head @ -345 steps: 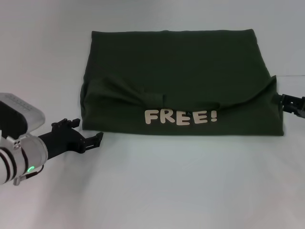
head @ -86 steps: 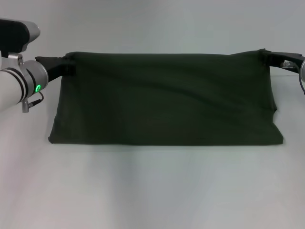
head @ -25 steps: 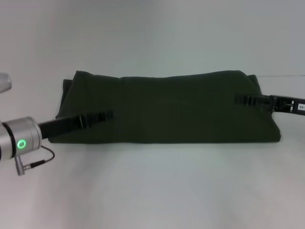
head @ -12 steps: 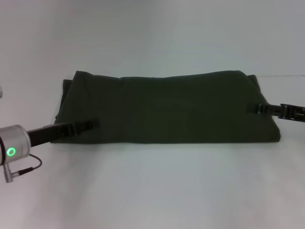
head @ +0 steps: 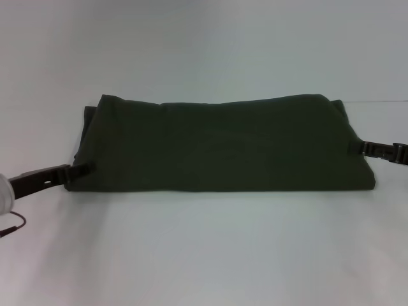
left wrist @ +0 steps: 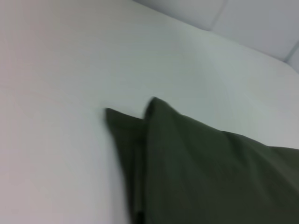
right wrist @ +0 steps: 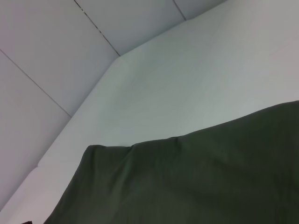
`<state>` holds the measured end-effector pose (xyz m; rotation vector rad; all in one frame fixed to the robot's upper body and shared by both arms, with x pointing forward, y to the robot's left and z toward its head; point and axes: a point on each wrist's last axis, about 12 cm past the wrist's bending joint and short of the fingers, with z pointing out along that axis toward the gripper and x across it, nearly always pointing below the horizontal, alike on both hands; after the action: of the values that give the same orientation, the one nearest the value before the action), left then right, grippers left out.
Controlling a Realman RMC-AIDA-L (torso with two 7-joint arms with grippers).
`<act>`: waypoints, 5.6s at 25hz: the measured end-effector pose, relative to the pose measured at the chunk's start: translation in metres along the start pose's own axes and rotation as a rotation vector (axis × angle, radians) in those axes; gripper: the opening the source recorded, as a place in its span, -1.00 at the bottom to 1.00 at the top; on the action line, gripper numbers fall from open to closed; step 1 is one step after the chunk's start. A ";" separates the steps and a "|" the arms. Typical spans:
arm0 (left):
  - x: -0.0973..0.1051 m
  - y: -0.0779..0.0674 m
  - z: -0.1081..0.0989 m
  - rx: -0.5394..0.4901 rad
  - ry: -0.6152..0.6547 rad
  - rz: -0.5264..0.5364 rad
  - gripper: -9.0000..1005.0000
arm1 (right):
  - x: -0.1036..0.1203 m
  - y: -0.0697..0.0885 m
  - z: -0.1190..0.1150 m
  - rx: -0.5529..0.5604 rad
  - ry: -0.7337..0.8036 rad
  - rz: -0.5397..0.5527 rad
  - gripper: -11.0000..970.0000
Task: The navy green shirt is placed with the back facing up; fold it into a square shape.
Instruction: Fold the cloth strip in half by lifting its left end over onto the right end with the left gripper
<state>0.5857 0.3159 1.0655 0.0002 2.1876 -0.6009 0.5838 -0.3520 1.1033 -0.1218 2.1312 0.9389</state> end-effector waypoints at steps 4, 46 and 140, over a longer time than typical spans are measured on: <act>0.003 0.005 0.000 -0.037 -0.007 -0.004 0.51 | -0.001 0.000 0.000 0.000 -0.001 0.003 0.52; 0.016 0.009 0.010 -0.099 0.028 0.035 -0.82 | -0.002 -0.011 -0.001 0.098 0.004 0.046 0.51; -0.009 0.002 -0.004 -0.029 0.017 0.120 -0.97 | 0.030 -0.023 0.005 0.203 0.001 0.058 -0.85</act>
<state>0.5890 0.3209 1.0736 0.1210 2.1952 -0.5029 0.5749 -0.3592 1.0667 0.0419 2.2275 0.7498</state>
